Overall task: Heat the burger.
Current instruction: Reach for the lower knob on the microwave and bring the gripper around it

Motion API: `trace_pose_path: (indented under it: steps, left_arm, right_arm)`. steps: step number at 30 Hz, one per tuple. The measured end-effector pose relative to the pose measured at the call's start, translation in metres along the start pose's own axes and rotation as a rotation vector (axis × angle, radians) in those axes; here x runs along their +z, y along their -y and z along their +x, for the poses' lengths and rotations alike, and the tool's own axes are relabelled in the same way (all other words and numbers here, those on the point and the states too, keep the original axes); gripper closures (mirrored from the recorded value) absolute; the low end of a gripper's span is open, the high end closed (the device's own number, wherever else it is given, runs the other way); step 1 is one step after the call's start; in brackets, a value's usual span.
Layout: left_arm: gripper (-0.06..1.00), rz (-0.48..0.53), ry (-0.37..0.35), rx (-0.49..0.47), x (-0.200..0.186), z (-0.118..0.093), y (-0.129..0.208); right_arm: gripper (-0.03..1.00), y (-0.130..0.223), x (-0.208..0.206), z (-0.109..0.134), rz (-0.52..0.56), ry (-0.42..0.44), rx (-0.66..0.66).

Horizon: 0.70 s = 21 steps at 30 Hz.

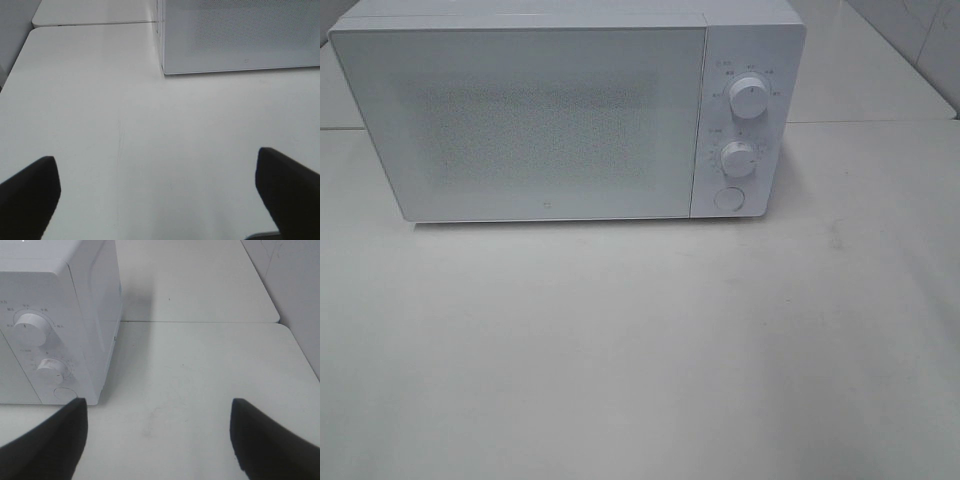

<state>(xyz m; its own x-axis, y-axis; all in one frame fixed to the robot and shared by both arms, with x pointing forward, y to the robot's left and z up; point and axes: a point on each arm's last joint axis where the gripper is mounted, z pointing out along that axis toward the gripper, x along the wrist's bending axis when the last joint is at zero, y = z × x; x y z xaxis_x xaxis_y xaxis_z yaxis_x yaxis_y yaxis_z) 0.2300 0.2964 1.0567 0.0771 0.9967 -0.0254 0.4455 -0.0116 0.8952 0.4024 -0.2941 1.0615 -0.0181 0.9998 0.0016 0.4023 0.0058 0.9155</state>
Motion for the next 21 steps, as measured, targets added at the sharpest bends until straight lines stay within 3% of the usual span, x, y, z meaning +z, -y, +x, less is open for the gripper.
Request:
trace_pose_path:
  steps: [7, 12, 21]
  left_arm:
    - [-0.04, 0.000, 0.000, 0.000, 0.000, 0.000, 0.000]
    - [-0.03, 0.000, 0.000, 0.000, 0.000, 0.000, 0.000]
    - [-0.03, 0.000, 0.000, 0.000, 0.000, 0.000, 0.000]
  right_arm:
    - [0.20, 0.017, 0.028, 0.002, -0.041, -0.018, -0.001]
    - [0.20, 0.028, 0.053, 0.004, -0.141, -0.041, 0.003]
    - [0.20, 0.041, 0.084, 0.014, -0.165, -0.041, -0.016]
